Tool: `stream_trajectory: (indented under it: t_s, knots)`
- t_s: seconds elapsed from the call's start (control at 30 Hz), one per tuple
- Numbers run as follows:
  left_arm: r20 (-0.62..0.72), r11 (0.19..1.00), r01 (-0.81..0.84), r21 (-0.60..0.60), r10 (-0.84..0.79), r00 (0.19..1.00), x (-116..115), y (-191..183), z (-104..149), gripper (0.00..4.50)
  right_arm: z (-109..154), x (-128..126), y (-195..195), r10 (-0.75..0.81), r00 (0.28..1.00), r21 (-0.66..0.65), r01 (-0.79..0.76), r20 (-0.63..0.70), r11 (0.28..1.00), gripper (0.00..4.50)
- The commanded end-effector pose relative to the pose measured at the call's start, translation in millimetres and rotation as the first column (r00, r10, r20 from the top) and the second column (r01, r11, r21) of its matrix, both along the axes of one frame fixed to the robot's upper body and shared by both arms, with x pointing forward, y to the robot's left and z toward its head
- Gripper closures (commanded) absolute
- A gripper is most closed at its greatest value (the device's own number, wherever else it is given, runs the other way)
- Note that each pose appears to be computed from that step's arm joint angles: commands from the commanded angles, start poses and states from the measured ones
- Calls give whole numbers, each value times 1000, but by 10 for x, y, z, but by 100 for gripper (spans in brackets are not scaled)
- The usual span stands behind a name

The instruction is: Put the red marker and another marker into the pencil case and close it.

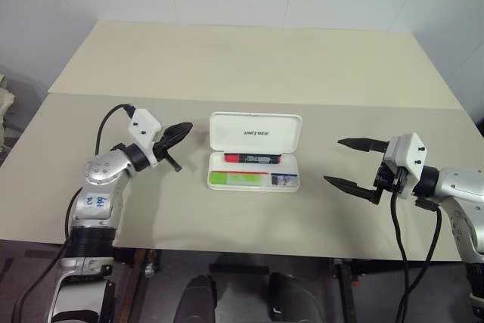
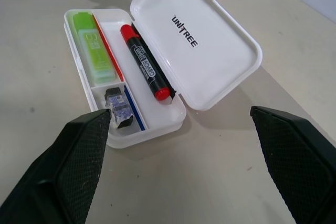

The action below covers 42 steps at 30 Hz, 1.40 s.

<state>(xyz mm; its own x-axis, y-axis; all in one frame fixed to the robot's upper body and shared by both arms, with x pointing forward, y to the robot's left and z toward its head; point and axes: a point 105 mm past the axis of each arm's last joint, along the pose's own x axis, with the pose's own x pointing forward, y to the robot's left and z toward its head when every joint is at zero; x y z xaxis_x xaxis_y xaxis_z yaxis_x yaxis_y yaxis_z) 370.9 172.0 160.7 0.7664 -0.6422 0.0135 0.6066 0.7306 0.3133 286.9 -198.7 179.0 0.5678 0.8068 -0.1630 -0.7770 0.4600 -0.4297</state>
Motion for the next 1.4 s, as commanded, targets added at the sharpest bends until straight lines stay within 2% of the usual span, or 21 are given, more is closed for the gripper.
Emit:
stream_trajectory:
  t_s: [0.03, 0.27, 0.47, 0.67, 0.8, 1.03, 1.17, 1.23, 1.4]
  knots:
    - [6, 1000, -14, 10, 14, 1000, 122, -67, 72, 448, 100, -20, 35, 11, 999, 9, -11, 49, 1000, 0]
    - [-26, 999, 33, -34, -34, 999, 300, -251, 107, 448, 97, -29, 62, 10, 998, 19, -11, 56, 1000, 0]
    - [42, 989, 128, -72, -125, 991, 261, -369, 227, 448, 90, -40, 76, 7, 998, 27, -9, 57, 1000, 0]
    - [161, 972, 233, -22, -227, 961, 136, -477, 386, 448, 83, -47, 75, 2, 998, 30, -4, 56, 1000, 0]
    - [236, 913, 379, 150, -406, 883, -50, -685, 445, 448, 79, -44, 60, -8, 998, 29, 6, 60, 1000, 0]
    - [134, 781, 568, 258, -612, 780, -311, -862, 269, 448, 82, -47, 57, -16, 998, 31, 14, 63, 999, 0]
    - [30, 737, 616, 278, -647, 762, -362, -900, 123, 448, 87, -49, 62, -22, 998, 34, 20, 66, 999, 0]
    - [-54, 731, 629, 266, -640, 766, -354, -914, -10, 448, 94, -53, 65, -30, 997, 38, 27, 72, 999, 0]
    - [-165, 720, 647, 252, -626, 762, -367, -975, -231, 448, 102, -77, 59, -50, 995, 48, 46, 81, 998, 0]
